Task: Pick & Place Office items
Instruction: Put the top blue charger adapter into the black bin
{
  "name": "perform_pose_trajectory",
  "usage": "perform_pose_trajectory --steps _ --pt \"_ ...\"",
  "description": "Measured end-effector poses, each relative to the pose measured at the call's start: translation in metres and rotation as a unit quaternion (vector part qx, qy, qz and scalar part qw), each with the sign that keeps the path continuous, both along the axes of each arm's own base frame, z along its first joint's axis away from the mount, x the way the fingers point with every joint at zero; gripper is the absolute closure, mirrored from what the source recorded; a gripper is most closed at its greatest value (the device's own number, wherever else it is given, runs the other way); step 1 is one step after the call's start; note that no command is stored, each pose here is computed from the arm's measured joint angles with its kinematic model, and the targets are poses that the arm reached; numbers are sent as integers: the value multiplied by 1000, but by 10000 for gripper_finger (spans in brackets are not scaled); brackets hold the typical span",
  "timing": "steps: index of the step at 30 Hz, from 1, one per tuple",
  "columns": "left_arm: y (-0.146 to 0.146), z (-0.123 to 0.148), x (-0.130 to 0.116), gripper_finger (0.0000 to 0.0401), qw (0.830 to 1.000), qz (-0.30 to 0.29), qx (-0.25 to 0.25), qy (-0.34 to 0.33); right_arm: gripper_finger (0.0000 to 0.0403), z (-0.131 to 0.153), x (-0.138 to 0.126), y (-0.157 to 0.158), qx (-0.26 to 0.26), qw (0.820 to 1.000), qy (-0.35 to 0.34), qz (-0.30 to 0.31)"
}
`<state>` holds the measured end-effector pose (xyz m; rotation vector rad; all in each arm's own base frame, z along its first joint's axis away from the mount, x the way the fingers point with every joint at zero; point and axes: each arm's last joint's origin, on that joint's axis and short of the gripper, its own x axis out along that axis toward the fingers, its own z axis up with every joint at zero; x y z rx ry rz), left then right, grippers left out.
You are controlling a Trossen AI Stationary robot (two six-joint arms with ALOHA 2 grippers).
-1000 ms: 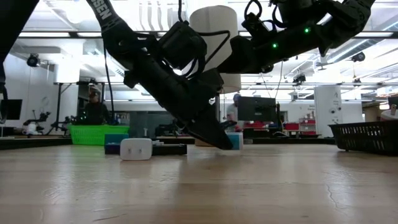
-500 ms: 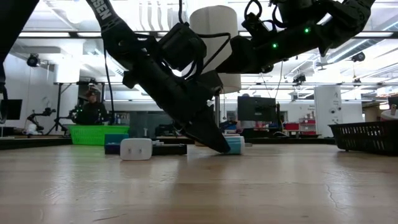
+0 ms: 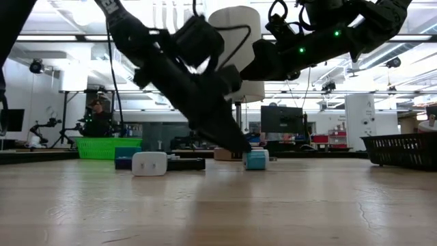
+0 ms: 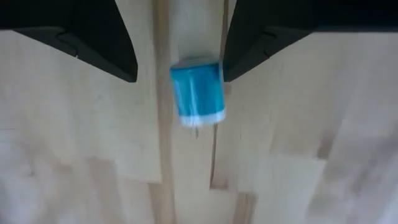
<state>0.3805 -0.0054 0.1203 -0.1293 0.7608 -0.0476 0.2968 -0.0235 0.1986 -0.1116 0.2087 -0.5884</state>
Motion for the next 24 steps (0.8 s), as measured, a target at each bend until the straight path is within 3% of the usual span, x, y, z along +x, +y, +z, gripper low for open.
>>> perform_pose_trajectory --steps 10,18,24 --pt "12 47 -30 157 997 -12 29 -64 147 0 0 0 0 1000 0 0" --pt "21 71 -85 158 987 -41 59 -142 152 0 0 0 0 1000 0 0" --pt "24 83 -125 158 981 -32 64 -182 156 0 0 0 0 1000 0 0"
